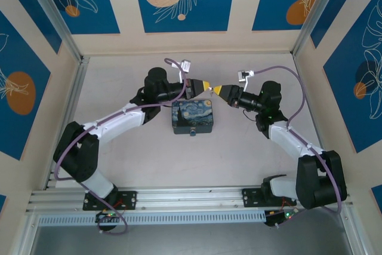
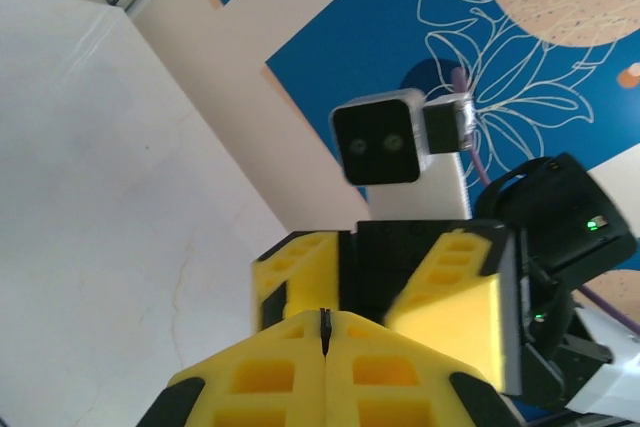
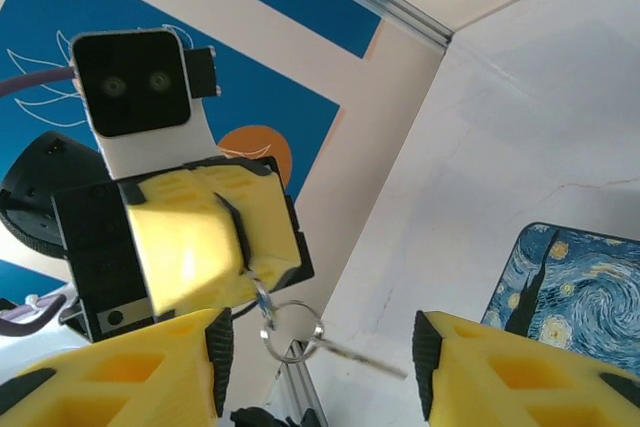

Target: Unlock the padlock with the key

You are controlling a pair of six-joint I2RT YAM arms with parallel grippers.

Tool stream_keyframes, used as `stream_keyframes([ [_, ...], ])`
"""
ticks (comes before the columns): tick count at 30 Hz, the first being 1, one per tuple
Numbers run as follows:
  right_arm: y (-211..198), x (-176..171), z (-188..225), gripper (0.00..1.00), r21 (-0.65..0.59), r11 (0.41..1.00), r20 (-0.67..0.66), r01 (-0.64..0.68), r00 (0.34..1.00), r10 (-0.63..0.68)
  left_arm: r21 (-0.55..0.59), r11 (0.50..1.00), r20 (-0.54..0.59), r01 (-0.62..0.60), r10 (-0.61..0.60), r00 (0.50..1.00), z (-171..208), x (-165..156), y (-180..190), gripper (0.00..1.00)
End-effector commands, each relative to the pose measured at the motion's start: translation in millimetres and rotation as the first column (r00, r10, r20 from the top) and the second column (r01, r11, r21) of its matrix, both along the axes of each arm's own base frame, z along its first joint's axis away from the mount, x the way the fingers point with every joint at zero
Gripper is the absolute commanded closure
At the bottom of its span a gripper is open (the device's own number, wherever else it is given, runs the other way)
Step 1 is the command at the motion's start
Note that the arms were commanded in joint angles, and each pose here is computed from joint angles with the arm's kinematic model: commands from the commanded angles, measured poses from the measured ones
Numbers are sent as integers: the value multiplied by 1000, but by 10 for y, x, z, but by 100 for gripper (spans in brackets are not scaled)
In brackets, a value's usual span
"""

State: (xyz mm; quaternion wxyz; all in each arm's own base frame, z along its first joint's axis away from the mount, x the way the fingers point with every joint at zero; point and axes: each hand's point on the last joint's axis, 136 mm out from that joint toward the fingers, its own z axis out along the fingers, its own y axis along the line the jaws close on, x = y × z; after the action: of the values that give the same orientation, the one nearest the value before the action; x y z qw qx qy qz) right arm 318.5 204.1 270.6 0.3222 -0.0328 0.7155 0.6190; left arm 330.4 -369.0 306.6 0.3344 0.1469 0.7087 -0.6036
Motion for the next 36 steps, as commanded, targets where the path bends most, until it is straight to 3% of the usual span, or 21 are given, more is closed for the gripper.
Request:
stream_keyframes([
  [1,61,-14,167,49,15,999,63,-34,997,33,-68,997,35,23,-20,999,204,19,-1,100],
  [15,132,26,287,57,37,998,81,-51,996,48,-87,996,6,9,-8,1000,111,50,-5,100],
  [21,141,59,317,63,48,997,78,-53,996,50,-88,996,1,7,-7,1000,92,55,-6,100],
  [31,145,75,285,81,50,997,59,-54,997,51,-84,996,-9,-2,1,1000,45,75,-3,100],
  [36,151,74,257,81,49,997,49,-60,997,57,-83,996,-12,-18,17,1000,25,97,8,100],
])
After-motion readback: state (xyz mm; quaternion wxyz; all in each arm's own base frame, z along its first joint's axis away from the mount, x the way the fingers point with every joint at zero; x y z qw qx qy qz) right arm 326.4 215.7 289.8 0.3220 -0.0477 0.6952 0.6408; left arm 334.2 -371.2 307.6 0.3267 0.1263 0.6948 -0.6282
